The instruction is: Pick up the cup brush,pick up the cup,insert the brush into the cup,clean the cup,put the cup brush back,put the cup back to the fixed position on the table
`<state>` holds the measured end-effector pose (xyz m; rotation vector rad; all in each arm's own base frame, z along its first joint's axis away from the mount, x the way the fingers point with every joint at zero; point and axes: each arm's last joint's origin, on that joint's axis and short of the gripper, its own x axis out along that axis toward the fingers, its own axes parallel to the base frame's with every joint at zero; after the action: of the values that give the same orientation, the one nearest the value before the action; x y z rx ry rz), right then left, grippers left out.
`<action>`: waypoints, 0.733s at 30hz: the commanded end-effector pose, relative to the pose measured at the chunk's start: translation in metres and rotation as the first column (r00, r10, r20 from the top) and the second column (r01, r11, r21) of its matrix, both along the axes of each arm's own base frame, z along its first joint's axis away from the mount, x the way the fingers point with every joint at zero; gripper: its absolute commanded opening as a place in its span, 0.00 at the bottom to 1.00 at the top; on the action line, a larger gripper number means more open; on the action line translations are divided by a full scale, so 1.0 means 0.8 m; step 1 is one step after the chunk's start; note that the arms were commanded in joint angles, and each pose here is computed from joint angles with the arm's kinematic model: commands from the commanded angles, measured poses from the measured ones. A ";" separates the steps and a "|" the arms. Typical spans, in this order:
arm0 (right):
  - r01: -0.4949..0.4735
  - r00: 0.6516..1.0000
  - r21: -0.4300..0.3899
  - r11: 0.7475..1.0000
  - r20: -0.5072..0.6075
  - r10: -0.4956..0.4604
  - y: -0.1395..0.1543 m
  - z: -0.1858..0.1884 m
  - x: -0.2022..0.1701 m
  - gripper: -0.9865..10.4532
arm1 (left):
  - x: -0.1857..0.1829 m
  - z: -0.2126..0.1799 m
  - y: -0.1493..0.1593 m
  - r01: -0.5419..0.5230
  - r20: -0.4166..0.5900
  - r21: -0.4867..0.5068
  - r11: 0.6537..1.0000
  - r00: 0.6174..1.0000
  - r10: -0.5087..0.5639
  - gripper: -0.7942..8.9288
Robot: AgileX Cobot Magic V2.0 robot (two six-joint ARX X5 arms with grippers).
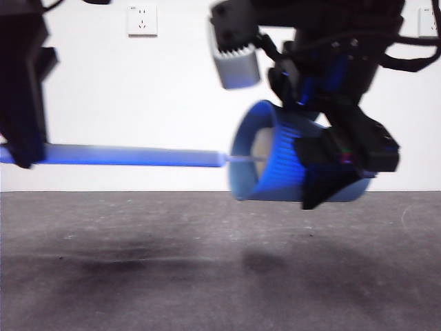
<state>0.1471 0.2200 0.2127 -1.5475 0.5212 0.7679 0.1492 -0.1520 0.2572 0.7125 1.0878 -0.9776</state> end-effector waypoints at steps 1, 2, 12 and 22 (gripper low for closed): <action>-0.041 0.999 0.013 0.999 0.007 0.041 0.008 0.000 -0.008 0.07 | 0.000 -0.008 -0.010 0.013 -0.020 0.000 1.000 1.000 -0.013 0.07; -0.052 0.999 0.015 0.999 0.008 0.052 0.011 0.001 -0.012 0.07 | 0.000 -0.009 -0.014 0.020 -0.021 0.000 1.000 1.000 -0.020 0.07; 0.023 1.000 -0.053 0.998 0.019 -0.022 0.001 -0.003 -0.013 0.07 | -0.005 -0.013 -0.012 -0.013 0.015 0.116 0.993 1.000 0.012 0.07; 0.296 0.955 0.021 0.955 0.018 -0.296 -0.031 0.001 0.015 0.07 | -0.009 -0.004 0.004 -0.062 0.021 0.139 0.988 0.998 0.060 0.07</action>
<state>0.1575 0.1982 0.2096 -1.4974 0.7050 0.5709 0.1421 -0.1508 0.2534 0.8063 1.1561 -0.8675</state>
